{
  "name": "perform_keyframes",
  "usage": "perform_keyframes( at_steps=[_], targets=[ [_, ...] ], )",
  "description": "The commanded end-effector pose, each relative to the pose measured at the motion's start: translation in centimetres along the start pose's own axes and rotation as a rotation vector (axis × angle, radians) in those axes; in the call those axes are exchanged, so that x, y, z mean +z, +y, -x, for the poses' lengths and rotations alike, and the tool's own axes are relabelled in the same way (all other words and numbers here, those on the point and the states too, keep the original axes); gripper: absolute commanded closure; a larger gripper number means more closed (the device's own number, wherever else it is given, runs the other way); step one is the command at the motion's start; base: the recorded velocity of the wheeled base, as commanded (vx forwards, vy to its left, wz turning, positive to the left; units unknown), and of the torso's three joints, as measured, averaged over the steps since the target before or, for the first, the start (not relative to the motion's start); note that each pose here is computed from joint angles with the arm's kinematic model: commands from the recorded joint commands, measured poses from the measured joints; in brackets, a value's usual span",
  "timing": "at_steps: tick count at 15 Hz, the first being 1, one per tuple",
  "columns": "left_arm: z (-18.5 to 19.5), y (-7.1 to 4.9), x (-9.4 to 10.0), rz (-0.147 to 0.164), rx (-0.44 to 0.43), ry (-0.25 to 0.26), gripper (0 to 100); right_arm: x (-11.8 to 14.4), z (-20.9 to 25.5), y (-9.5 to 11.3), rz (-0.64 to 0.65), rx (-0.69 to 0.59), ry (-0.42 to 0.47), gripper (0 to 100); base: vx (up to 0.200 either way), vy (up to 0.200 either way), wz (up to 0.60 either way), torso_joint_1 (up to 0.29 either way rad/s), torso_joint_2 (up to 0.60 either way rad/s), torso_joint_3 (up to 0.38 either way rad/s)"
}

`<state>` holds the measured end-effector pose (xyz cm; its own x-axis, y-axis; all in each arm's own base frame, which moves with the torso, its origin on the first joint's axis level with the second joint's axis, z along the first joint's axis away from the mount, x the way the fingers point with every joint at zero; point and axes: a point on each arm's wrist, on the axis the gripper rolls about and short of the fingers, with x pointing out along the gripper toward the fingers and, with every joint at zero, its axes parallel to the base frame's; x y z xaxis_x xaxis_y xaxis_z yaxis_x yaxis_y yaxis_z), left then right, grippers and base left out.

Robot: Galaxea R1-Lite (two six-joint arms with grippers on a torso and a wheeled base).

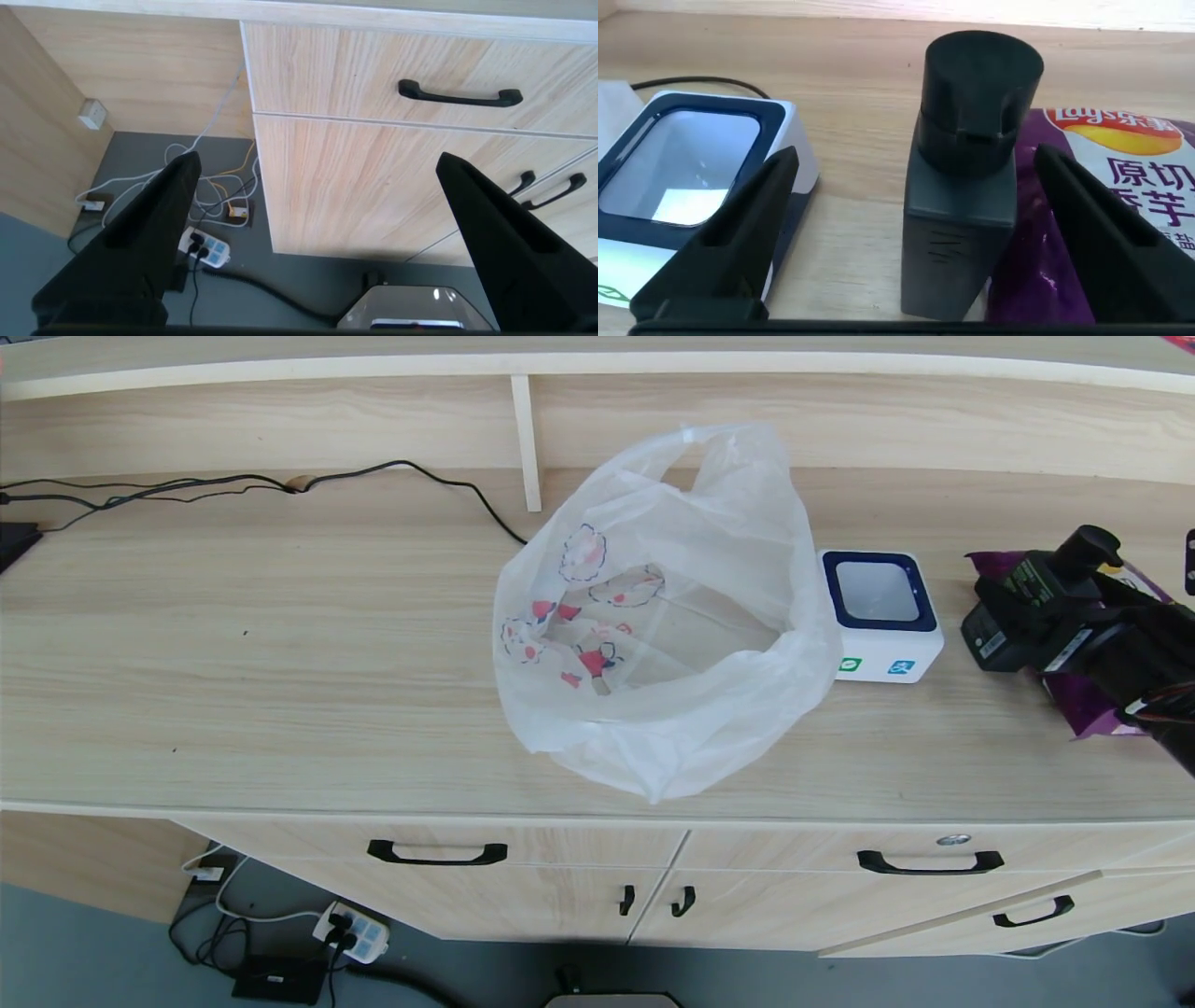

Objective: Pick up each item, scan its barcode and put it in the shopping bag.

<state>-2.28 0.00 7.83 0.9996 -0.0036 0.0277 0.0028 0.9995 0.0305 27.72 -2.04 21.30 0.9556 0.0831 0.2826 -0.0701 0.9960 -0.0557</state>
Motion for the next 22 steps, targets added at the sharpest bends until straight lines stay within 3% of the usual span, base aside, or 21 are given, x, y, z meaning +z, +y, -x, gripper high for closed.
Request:
perform_keyframes(
  at_steps=[1,8,11,15,16,22],
  targets=[
    [0.0,0.0,0.0,0.000,-0.001,0.002,0,-0.3,-0.4,0.1,0.001,0.003,0.007,0,0.000,0.000,0.00,0.000,0.00,0.000],
    [0.0,0.0,0.0,-0.002,-0.001,0.000,0,-1.6,-0.9,0.0,-0.007,0.002,0.041,0,0.000,0.000,0.00,0.000,0.00,0.000],
    [0.0,0.0,0.0,-0.026,0.001,-0.001,0,-1.4,-1.6,-0.1,-0.004,0.002,0.022,0,0.000,0.000,0.00,0.000,0.00,0.000],
    [0.0,0.0,0.0,-0.029,0.001,-0.001,0,-2.0,-1.2,-0.2,-0.008,-0.001,0.049,0,0.000,0.000,0.00,0.000,0.00,0.000],
    [0.0,0.0,0.0,-0.029,0.001,-0.003,0,-2.3,-1.2,-0.2,-0.008,-0.001,0.061,100,0.000,0.000,0.00,0.000,0.00,0.000],
    [0.0,0.0,0.0,-0.029,0.001,-0.001,0,-2.2,-1.2,-0.1,-0.016,-0.041,0.060,100,0.000,0.000,0.00,0.000,0.00,0.000]
  ],
)
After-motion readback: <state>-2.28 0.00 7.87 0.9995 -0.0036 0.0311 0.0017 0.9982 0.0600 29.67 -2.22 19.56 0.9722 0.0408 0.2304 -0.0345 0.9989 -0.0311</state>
